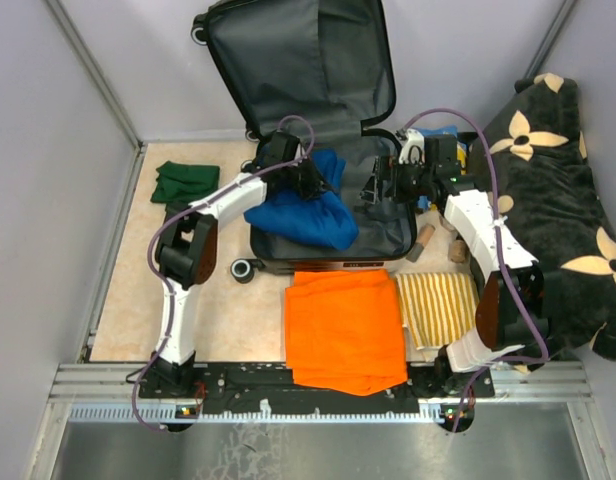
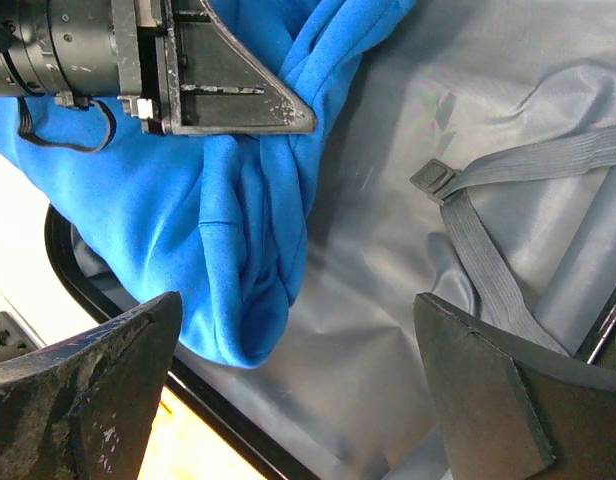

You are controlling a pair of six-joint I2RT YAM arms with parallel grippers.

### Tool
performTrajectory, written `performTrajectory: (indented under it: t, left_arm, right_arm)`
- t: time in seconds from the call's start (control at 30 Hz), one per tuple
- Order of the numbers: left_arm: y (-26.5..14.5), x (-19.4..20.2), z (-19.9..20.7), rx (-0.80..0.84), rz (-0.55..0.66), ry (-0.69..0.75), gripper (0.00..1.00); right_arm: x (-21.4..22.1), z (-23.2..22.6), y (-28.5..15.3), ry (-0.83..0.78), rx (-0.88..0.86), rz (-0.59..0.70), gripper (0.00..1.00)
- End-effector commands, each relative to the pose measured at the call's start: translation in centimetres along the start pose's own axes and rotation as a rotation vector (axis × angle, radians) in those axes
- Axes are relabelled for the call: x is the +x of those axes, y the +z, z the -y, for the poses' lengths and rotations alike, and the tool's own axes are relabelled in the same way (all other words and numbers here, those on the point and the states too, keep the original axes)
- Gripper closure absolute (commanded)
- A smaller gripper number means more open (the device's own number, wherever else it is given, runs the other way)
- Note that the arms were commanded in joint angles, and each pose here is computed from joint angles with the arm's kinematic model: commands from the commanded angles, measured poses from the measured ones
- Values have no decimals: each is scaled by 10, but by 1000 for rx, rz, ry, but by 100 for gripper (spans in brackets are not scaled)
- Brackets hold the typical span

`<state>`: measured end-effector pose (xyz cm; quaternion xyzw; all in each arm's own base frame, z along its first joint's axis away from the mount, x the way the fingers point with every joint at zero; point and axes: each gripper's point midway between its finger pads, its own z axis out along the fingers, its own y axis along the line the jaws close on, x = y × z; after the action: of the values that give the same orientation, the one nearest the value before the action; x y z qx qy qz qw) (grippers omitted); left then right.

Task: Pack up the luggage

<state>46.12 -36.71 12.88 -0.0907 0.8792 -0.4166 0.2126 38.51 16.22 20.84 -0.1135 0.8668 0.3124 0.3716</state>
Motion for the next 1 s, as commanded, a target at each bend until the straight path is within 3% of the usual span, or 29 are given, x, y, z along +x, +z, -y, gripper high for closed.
performTrajectory:
  t: [0.0, 0.17, 0.2, 0.33, 0.37, 0.4, 0.6, 0.77, 0.97]
  left_arm:
    - [0, -8, 41, 138, 38, -67, 100]
    - [1, 10, 35, 105, 5, -114, 99]
    - [2, 13, 31, 101, 4, -107, 91]
    - [-13, 0, 41, 150, 17, 54, 31]
    - [-22, -7, 48, 162, 32, 115, 8]
    - [-33, -15, 52, 168, 48, 181, 1]
    - [-106, -50, 56, 98, 111, 611, 1]
    - [-140, -50, 6, -145, 25, 875, 18]
    - [-165, -25, -51, -331, -146, 962, 40]
  right_arm:
    - [-14, 0, -4, -37, 8, 35, 1]
    - [-17, 5, -4, -56, 33, 25, 1]
    - [-17, 7, -3, -56, 41, 20, 1]
    - [-13, 7, 0, -42, 36, -3, 1]
    - [-12, 7, 0, -38, 31, -7, 1]
    - [-11, 7, 0, -35, 27, -9, 1]
    - [-14, -2, -4, -32, 3, 8, 4]
    - [-6, -10, 1, -45, 11, -9, 16]
    - [18, -23, 18, -103, 29, -94, 22]
